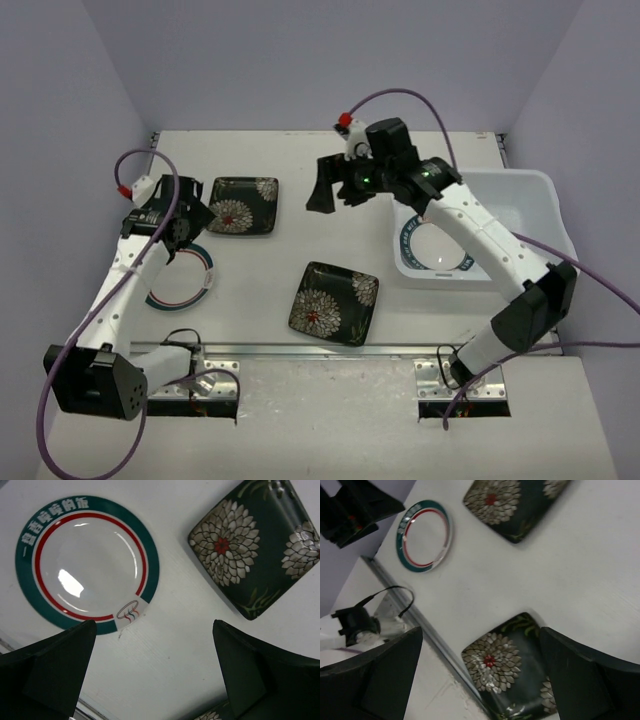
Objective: Place the plates into the plastic bin on the countertop
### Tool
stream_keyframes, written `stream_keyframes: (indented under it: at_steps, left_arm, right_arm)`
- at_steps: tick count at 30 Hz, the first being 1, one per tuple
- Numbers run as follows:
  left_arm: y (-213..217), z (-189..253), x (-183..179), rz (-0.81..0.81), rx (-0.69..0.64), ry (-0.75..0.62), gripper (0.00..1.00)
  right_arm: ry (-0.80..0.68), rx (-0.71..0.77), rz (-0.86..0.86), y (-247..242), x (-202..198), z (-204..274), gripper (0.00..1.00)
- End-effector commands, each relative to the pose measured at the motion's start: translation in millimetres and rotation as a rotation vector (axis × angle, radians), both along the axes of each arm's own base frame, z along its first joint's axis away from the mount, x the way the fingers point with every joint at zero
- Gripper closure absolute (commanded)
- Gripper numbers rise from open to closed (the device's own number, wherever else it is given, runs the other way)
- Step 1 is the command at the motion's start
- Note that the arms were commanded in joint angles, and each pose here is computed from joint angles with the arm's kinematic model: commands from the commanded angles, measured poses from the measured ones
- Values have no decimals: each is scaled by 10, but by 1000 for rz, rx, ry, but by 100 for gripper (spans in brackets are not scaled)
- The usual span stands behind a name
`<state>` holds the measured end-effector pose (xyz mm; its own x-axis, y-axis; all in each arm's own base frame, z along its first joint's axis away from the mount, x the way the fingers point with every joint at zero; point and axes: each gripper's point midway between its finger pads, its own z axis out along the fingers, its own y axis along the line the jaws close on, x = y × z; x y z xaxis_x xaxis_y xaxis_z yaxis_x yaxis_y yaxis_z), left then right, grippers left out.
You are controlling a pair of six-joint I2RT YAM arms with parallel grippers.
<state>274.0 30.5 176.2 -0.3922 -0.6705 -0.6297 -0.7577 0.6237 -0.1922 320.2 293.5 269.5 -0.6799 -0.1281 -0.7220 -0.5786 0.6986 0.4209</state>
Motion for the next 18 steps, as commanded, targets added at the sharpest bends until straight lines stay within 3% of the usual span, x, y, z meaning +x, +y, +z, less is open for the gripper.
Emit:
stream_keyframes:
  at_steps: [1, 7, 10, 14, 18]
  left_arm:
    - [247, -241, -437, 186, -43, 46, 0]
    - [556, -818, -872, 401, -248, 172, 0]
    - [695, -910, -924, 441, -253, 193, 0]
    - [920, -793, -923, 485, -214, 180, 0]
    - [898, -285, -618, 347, -216, 28, 0]
  right_arm:
    - [14, 94, 144, 662, -163, 57, 1]
    - [88, 74, 148, 601, -313, -210, 1]
    - [122, 72, 137, 580, -361, -380, 1]
    - [198, 119, 135, 778, -358, -547, 1]
    - [252, 130, 122, 1327, -278, -927, 1]
